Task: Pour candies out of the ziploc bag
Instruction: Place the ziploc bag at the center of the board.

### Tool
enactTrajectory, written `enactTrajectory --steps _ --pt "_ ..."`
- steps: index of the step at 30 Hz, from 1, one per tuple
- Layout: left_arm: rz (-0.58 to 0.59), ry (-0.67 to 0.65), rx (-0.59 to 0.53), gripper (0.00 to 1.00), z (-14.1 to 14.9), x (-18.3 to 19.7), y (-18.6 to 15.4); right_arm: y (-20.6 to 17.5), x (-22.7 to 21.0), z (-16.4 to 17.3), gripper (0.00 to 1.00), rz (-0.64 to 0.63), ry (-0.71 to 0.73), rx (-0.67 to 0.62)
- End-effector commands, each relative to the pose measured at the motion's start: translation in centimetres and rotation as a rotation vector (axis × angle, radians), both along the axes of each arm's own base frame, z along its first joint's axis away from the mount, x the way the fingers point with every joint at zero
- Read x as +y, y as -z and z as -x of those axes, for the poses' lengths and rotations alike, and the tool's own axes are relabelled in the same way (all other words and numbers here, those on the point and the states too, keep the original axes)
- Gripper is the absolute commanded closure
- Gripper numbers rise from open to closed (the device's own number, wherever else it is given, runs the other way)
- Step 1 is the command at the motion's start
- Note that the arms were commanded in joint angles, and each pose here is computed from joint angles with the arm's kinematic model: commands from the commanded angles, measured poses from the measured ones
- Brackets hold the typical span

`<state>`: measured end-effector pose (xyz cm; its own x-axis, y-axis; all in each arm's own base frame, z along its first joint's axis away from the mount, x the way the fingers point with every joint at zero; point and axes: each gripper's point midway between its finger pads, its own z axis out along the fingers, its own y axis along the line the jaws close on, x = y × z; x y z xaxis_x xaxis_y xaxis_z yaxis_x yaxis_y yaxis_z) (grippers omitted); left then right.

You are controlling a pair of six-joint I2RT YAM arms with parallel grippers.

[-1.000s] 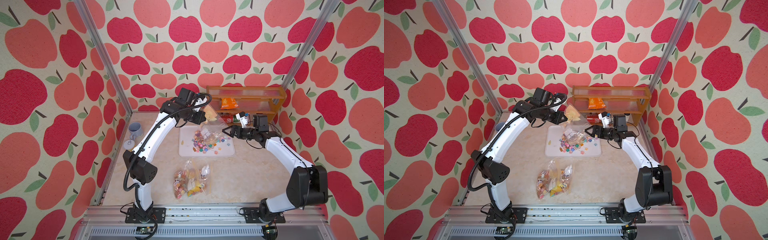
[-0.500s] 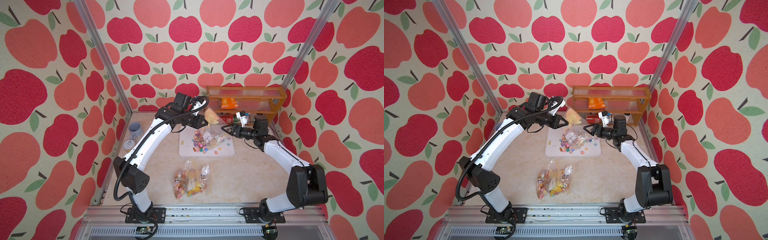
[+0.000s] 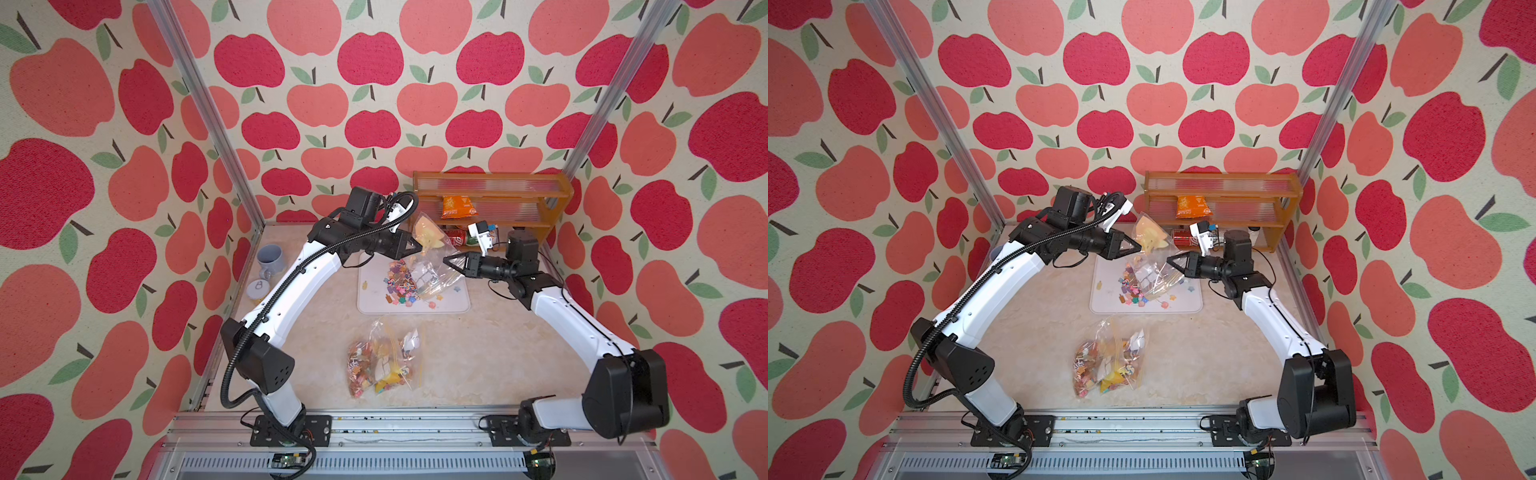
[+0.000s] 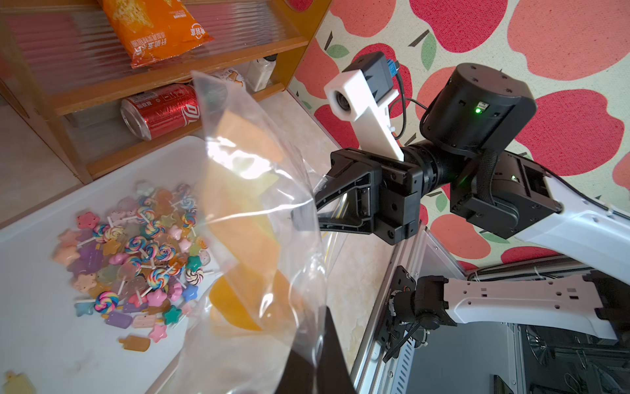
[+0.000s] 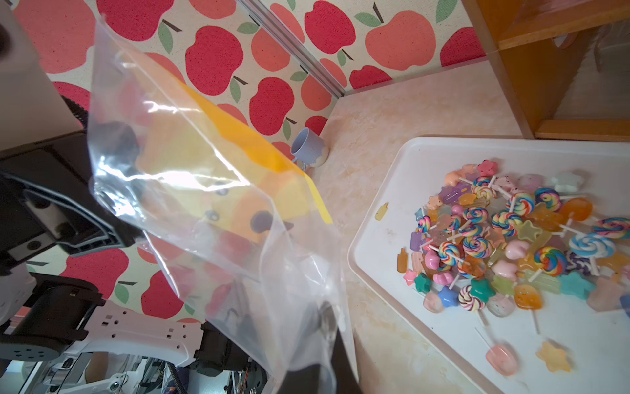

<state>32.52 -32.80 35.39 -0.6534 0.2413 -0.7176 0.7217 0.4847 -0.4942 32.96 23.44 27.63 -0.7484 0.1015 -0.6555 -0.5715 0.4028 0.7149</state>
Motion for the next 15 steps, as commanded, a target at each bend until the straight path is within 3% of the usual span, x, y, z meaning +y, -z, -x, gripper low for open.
enactTrajectory --steps 1,7,11,15 --pt "0.037 0.028 -0.010 1.00 1.1 -0.3 -1.2 -0.7 -0.6 1.2 1.00 0.033 0.021 -0.030" --pt "0.027 0.039 0.001 1.00 1.4 -1.0 -0.9 -2.1 -2.0 1.9 1.00 0.051 0.078 -0.048" --pt "0.020 0.031 -0.001 0.85 1.3 -1.4 -1.0 -2.9 -4.0 1.8 1.00 0.043 0.159 -0.048" --pt "0.017 0.026 -0.017 0.79 1.4 -1.6 -1.2 -3.4 -6.3 1.5 1.00 0.043 0.253 -0.046"
